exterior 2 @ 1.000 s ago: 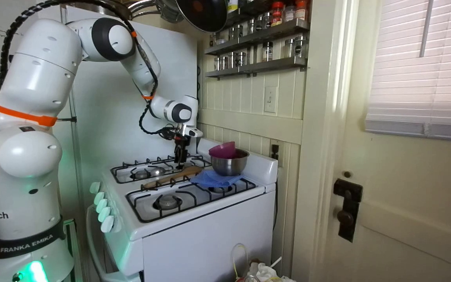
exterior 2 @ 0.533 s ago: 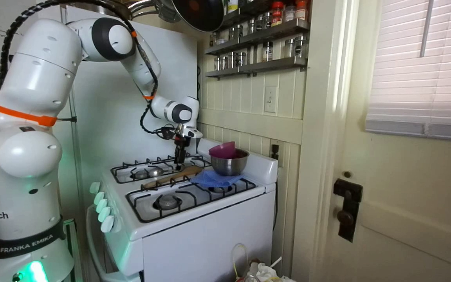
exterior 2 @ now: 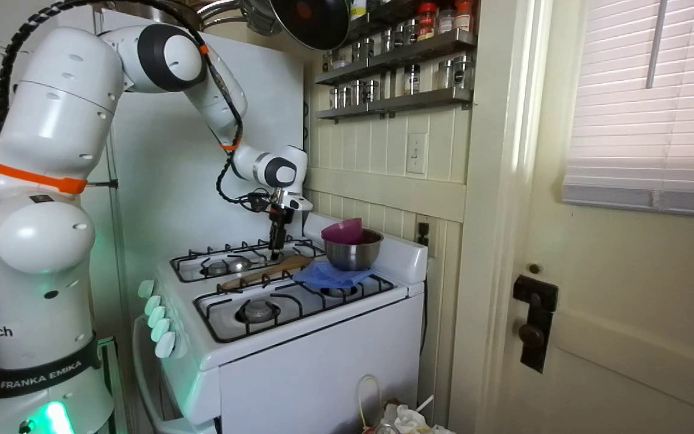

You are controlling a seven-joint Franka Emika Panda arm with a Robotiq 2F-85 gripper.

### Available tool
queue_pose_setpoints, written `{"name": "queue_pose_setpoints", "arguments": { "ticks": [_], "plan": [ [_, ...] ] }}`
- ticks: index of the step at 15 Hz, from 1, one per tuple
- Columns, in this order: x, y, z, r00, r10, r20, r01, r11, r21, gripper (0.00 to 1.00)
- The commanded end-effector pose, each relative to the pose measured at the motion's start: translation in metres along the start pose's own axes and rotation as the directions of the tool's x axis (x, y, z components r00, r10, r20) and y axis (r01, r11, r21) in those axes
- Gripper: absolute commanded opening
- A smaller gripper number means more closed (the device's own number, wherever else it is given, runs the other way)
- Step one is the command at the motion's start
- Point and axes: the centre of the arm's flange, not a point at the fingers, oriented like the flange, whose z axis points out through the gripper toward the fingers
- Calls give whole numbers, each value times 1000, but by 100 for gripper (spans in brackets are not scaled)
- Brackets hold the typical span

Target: Pick up the spoon

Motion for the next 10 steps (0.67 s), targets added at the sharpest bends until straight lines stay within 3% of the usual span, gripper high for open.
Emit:
{"name": "queue_pose_setpoints", "arguments": {
  "ticks": [1, 5, 10],
  "plan": [
    [-9, 10, -8, 998, 36, 42, -35, 999, -17, 100],
    [-8, 21, 1, 995, 53, 87, -49, 998, -49, 100],
    [1, 23, 4, 996, 57, 66, -54, 997, -52, 100]
  ]
}}
